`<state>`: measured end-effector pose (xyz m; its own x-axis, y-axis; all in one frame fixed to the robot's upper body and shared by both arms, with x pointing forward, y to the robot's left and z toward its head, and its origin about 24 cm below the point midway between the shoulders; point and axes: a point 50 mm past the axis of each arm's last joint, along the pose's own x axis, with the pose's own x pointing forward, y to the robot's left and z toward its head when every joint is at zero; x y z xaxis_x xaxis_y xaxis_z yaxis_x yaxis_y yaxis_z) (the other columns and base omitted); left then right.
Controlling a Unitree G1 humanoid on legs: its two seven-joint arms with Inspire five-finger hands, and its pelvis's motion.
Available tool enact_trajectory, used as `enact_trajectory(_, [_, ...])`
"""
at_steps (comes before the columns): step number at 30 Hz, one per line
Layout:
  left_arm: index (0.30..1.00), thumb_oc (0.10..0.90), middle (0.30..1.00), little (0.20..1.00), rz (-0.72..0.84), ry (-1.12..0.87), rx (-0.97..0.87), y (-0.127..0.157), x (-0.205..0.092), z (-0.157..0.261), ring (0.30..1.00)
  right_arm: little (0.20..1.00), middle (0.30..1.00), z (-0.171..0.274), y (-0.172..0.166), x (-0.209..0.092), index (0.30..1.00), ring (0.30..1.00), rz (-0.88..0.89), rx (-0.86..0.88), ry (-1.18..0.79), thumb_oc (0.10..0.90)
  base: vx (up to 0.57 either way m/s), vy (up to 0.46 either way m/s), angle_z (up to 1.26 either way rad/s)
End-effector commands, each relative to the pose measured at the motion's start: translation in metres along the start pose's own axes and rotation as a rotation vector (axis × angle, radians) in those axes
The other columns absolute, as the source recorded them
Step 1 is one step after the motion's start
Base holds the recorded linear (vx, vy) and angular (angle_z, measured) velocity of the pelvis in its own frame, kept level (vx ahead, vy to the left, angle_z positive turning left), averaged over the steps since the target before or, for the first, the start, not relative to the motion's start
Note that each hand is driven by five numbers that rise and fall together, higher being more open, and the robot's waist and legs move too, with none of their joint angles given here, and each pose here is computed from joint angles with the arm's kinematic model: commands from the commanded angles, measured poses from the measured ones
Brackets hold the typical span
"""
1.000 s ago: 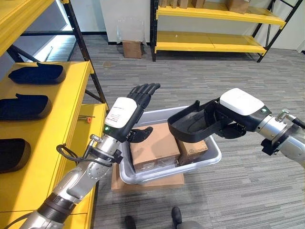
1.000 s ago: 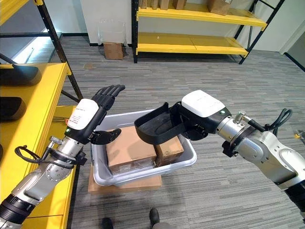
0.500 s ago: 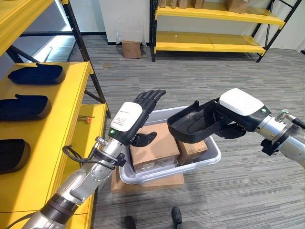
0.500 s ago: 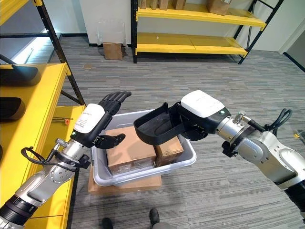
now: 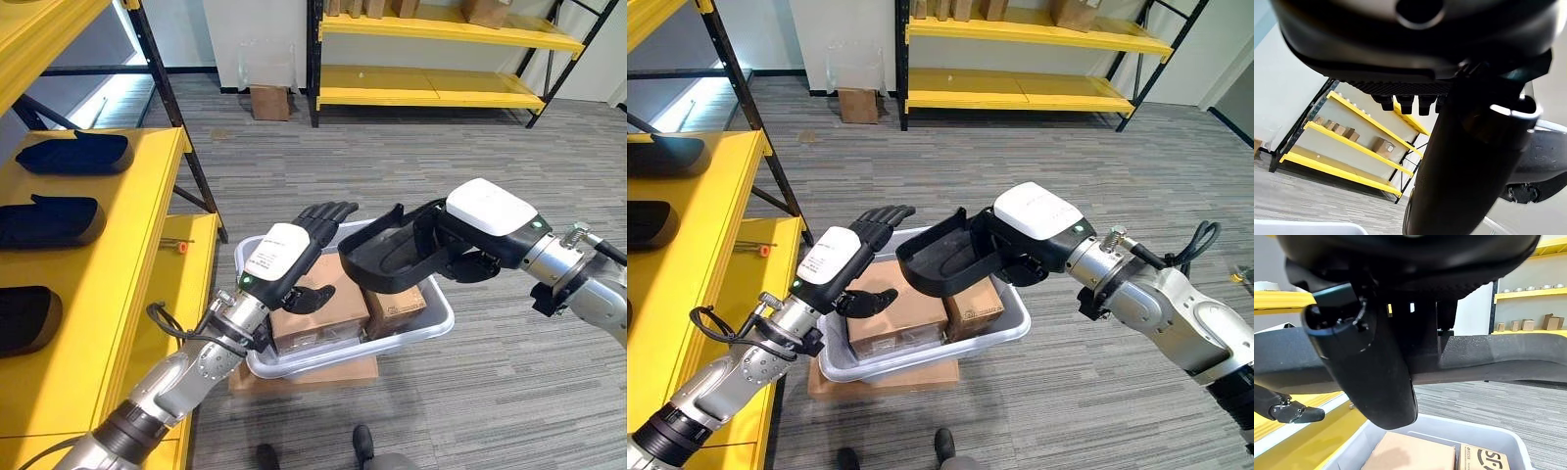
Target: Move parts from the plastic box to the shelf.
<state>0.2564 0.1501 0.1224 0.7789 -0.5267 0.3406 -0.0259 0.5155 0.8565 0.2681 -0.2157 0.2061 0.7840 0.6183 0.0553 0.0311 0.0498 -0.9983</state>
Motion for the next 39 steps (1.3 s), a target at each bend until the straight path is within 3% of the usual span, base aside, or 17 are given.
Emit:
enact_trajectory(1, [1.0, 0.9, 1.0, 1.0, 0.125, -0.239, -0.046, 0.024, 0.024, 0.039, 1.0, 0.3, 0.3, 0.0, -0.053, 0.015, 0.3, 0.3, -0.281, -0.04, -0.033, 0.4, 0.0, 0.0, 0.0])
enact_trajectory(17, [1.0, 0.9, 1.0, 1.0, 0.161, -0.292, -0.094, 0.021, 0.037, 0.053, 1.0, 0.3, 0.3, 0.001, -0.048, 0.024, 0.3, 0.3, -0.299, -0.004, -0.035, 0.4, 0.0, 0.0, 0.0])
enact_trajectory(37, [1.0, 0.9, 1.0, 1.0, 0.078, -0.347, -0.128, 0.004, 0.049, 0.066, 1.0, 0.3, 0.3, 0.003, -0.047, 0.033, 0.3, 0.3, -0.291, 0.005, -0.048, 0.4, 0.0, 0.0, 0.0])
enact_trajectory(38, [0.734, 0.71, 0.734, 0.734, 0.074, -0.344, -0.132, 0.003, 0.049, 0.066, 0.734, 0.3, 0.3, 0.003, -0.048, 0.033, 0.3, 0.3, -0.289, 0.005, -0.051, 0.4, 0.0, 0.0, 0.0])
enact_trajectory(39, [0.3, 0.4, 0.3, 0.3, 0.071, -0.34, -0.137, 0.002, 0.049, 0.065, 0.3, 0.3, 0.3, 0.004, -0.048, 0.034, 0.3, 0.3, -0.289, 0.005, -0.053, 0.4, 0.0, 0.0, 0.0])
